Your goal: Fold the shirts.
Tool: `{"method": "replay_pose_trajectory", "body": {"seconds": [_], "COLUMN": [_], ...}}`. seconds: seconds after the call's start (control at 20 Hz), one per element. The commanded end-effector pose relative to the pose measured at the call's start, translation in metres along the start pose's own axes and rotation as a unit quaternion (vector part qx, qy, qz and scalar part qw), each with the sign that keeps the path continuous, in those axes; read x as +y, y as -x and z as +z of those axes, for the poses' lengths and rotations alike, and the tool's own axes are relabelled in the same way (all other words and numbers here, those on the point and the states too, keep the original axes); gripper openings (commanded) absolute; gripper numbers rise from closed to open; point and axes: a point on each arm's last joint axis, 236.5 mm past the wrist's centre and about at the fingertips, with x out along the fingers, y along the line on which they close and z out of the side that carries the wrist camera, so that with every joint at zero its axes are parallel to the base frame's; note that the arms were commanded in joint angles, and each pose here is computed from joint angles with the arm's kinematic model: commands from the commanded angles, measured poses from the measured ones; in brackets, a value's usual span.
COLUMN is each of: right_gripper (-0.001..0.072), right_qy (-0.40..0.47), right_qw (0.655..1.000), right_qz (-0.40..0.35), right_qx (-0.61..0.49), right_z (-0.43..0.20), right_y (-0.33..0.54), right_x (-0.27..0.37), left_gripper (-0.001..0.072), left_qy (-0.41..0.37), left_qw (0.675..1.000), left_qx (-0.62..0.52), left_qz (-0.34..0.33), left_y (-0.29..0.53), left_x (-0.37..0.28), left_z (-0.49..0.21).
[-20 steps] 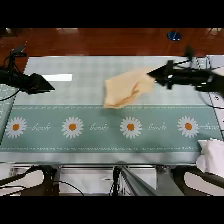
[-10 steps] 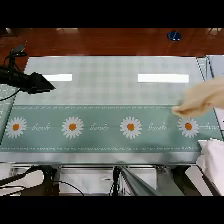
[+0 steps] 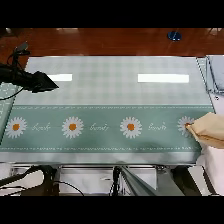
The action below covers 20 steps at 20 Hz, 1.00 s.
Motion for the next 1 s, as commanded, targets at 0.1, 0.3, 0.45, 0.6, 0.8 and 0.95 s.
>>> {"method": "replay_pose_trajectory", "body": {"seconds": [0.1,0.3,0.45,0.6,0.8,0.95], "right_gripper": [0.0020,0.0020,0.0020,0.0020,0.0021,0.0025], "right_qy": [-0.046,-0.071,-0.080,-0.072,-0.039,0.005], "right_qw": [0.981,0.957,0.938,0.915,0.851,0.826], "right_qz": [-0.174,-0.269,-0.321,-0.347,-0.411,-0.458], "right_qx": [0.070,0.078,0.105,0.195,0.323,0.329], "right_z": [-0.038,-0.047,-0.070,-0.111,-0.170,-0.169], "right_y": [0.019,0.038,0.039,0.011,-0.011,-0.012], "right_x": [-0.082,-0.123,-0.145,-0.163,-0.198,-0.223], "left_gripper": [0.0469,0.0469,0.0469,0.0469,0.0468,0.0468], "left_qy": [-0.030,-0.034,-0.033,-0.036,-0.042,-0.033], "left_qw": [0.998,0.994,0.990,0.985,0.982,0.981], "left_qx": [-0.051,-0.095,-0.126,-0.150,-0.153,-0.156], "left_qz": [0.023,0.043,0.058,0.076,0.105,0.111], "left_y": [0.001,0.005,0.008,0.013,0.016,0.022], "left_x": [0.010,0.019,0.025,0.033,0.047,0.056], "left_z": [0.025,0.045,0.060,0.072,0.073,0.073]}}
